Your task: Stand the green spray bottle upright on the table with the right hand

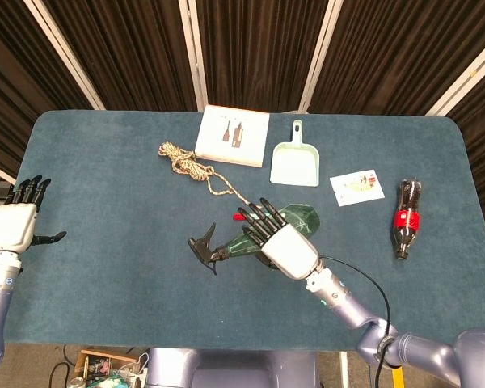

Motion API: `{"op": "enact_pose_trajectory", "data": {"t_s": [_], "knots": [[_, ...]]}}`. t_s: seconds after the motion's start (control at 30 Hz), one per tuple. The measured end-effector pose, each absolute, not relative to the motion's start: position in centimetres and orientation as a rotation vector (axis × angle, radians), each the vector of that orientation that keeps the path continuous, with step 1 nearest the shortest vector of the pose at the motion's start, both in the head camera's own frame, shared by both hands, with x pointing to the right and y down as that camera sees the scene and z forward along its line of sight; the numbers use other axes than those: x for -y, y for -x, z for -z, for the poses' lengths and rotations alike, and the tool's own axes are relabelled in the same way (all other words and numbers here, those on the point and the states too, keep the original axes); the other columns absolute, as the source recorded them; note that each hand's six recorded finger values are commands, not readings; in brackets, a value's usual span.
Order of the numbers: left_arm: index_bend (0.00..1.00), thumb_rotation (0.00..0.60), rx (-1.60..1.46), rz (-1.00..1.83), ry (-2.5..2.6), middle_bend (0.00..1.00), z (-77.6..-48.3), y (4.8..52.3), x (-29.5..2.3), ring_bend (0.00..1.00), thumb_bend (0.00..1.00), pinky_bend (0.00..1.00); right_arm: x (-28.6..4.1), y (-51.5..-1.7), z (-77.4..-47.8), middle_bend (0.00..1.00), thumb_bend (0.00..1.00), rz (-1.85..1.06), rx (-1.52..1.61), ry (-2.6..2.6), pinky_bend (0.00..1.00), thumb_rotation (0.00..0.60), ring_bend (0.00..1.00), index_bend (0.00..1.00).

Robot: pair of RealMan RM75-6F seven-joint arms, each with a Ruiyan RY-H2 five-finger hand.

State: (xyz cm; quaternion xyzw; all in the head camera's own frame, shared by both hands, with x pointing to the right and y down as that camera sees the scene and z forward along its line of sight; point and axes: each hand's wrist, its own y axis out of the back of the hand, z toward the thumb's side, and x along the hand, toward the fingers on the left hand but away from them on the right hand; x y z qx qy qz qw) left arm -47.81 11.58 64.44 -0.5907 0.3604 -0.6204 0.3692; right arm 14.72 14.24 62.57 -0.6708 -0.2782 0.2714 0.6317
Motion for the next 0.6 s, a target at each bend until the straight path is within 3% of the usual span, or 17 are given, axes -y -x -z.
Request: {"op": "enact_pose_trajectory", "data": {"t_s": [0.27,0.6], "knots": [[0.0,0.6,-0.924,1.585,1.543,0.0,-64.6,47.5,-11.7,0.0,0.06,0.17,-11.5,-17.1,-59.7,0.03,0.55,-0.46,0.956,1.708,0.07,0.6,0.0,0.82],[0.0,0.6,-0.921,1.572,1.558,0.0,-64.5,47.4,-11.6,0.0,0.06,0.17,-9.0,-20.8,-59.8,0.01,0.58,-0.333,1.339,2.153,0.0,0.6,0.0,0.81]]}}
